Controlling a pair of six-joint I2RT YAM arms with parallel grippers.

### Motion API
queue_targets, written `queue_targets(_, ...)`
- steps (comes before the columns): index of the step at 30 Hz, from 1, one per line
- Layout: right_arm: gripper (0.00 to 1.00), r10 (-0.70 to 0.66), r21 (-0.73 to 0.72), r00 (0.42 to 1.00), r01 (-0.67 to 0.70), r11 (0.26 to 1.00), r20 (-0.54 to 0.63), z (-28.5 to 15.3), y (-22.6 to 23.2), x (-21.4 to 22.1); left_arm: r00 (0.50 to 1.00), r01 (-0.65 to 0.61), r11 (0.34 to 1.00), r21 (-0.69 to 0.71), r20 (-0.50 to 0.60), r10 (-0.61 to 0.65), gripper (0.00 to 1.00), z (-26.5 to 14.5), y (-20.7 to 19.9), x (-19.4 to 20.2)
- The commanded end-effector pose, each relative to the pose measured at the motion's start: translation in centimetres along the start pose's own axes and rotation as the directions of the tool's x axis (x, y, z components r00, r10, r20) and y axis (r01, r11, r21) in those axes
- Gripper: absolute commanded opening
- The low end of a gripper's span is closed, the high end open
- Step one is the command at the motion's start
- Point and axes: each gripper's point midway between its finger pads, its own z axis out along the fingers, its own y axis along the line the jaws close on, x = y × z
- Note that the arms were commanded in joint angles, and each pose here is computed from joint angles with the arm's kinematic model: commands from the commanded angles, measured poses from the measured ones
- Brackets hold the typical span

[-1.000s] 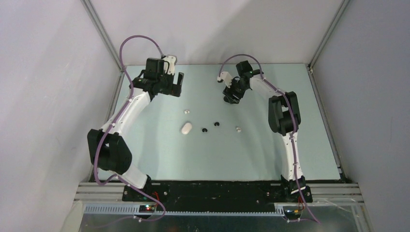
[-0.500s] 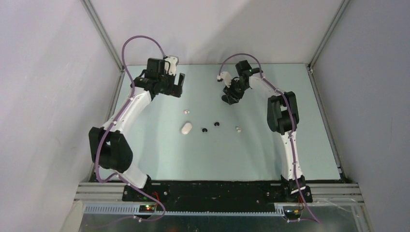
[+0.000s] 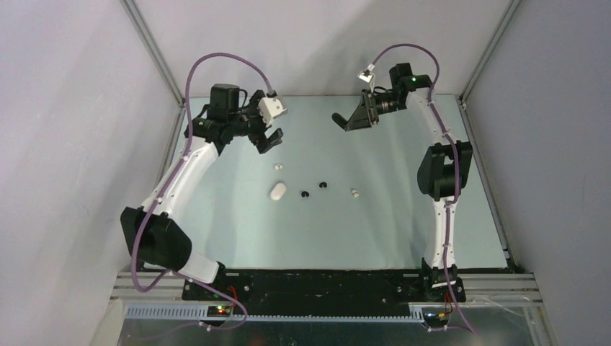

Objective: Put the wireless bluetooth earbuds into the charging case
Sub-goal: Pick up the charging case at the center of the board.

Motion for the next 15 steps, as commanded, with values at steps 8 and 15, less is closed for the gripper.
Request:
queue_targets(8, 0.08, 0.224, -0.429, 0.974, -0.193, 0.882, 0.024, -2.1, 9.6, -6.3, 0.843, -0.457, 0.887, 0.069, 0.351, 0.407, 0.78, 0.4, -1.4, -11.3)
queue_targets(15, 0.07, 0.091, -0.409, 0.996, -0.080, 0.909, 0.006, -1.3, 11.8, -6.6, 0.815, -0.457, 0.873, 0.169, 0.474, 0.334, 0.80, 1.3, -2.8, -13.2)
